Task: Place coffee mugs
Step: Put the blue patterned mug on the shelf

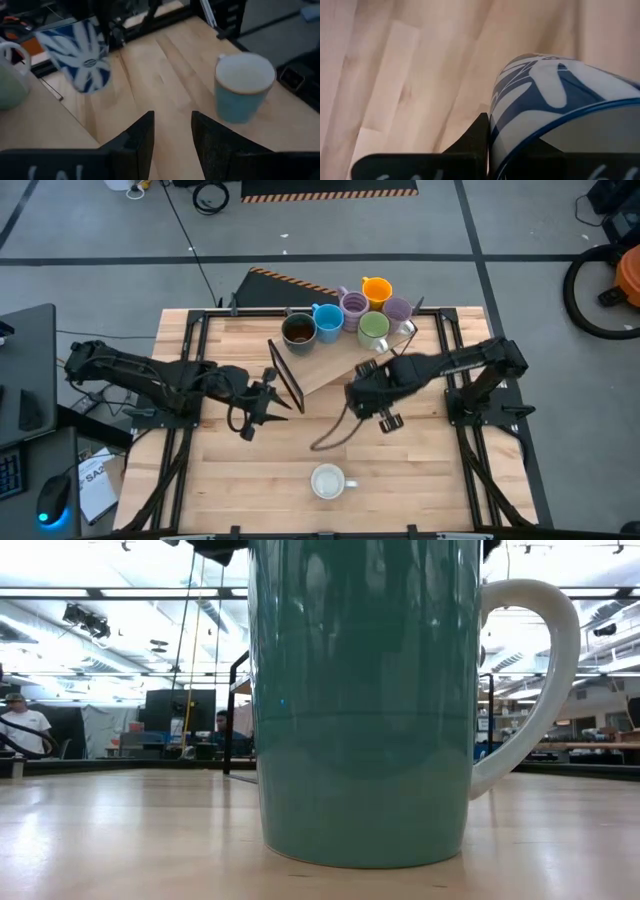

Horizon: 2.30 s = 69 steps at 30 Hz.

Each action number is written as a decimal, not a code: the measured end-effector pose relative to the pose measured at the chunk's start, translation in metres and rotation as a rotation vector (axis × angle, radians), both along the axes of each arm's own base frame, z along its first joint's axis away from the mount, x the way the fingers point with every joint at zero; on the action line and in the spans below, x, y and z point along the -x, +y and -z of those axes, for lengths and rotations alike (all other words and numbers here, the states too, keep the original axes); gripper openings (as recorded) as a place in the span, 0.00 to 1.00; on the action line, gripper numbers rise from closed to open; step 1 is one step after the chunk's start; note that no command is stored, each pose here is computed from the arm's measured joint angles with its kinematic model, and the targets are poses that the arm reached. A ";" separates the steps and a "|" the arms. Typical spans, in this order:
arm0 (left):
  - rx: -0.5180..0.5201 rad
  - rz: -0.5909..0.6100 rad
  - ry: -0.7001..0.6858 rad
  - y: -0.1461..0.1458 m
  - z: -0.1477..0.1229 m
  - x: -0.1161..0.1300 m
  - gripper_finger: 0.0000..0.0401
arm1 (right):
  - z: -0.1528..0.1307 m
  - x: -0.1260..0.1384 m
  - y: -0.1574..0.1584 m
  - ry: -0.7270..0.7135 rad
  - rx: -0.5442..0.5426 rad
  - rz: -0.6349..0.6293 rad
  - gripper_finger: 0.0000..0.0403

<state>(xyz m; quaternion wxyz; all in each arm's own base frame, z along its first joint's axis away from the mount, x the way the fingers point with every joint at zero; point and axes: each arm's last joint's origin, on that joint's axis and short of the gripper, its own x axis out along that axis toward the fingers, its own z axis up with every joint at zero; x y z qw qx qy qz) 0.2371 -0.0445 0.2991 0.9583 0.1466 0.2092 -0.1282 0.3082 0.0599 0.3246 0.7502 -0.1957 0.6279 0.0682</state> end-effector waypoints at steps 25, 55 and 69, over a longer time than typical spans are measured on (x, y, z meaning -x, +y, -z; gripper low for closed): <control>0.067 -0.101 -0.009 0.017 -0.005 0.002 0.34 | -0.016 -0.031 -0.071 -0.001 0.075 -0.076 0.09; 0.055 -0.096 0.006 0.017 -0.003 0.003 0.34 | -0.017 -0.030 -0.110 -0.026 0.055 -0.031 0.14; 0.062 -0.097 0.008 0.017 -0.003 0.003 0.34 | -0.019 -0.032 -0.112 -0.073 0.092 0.082 0.24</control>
